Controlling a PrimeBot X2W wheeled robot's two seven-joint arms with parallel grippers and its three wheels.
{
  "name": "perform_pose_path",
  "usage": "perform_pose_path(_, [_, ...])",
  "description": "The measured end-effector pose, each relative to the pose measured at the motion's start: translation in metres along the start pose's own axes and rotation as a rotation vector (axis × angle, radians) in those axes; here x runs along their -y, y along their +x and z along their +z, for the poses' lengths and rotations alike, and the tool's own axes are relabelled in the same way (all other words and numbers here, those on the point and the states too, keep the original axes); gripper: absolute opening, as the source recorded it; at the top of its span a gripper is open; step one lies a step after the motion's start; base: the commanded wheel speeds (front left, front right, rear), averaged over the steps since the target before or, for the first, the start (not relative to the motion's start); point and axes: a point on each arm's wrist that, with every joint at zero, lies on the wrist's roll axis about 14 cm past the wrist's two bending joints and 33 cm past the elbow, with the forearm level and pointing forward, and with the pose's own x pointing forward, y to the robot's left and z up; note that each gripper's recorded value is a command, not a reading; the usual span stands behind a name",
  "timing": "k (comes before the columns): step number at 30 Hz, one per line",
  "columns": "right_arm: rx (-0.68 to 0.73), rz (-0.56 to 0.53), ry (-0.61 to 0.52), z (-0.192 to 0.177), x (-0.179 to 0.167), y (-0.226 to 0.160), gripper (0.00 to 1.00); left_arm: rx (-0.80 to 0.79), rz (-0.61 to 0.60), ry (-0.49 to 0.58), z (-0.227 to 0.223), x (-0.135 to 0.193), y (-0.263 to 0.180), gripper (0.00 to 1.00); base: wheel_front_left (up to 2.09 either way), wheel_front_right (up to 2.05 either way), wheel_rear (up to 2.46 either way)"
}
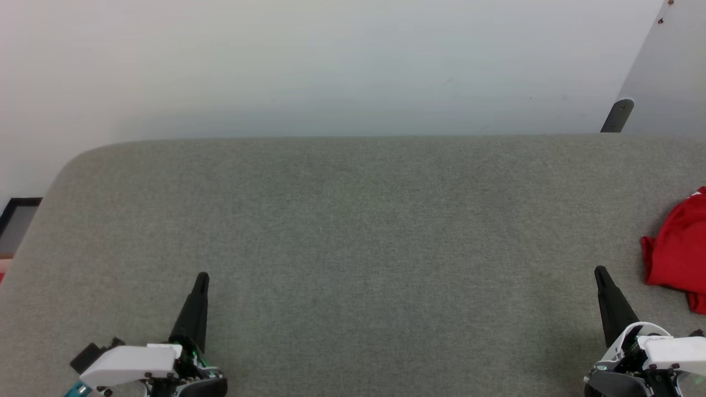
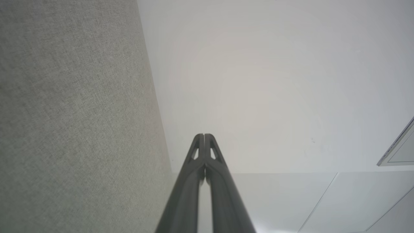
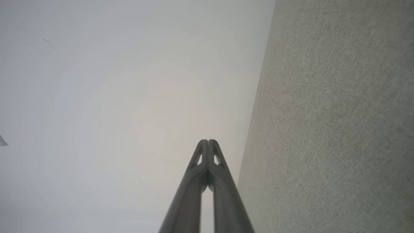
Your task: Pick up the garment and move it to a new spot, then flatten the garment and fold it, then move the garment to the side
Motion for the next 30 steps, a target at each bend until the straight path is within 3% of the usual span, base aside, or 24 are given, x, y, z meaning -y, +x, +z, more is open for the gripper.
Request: perform_pose_path(30, [0.0, 0.0, 0.0, 0.0, 0.0, 0.0, 0.0, 0.0, 0.0, 0.0, 0.0, 0.0, 0.0, 0.0, 0.0, 0.0, 0.0])
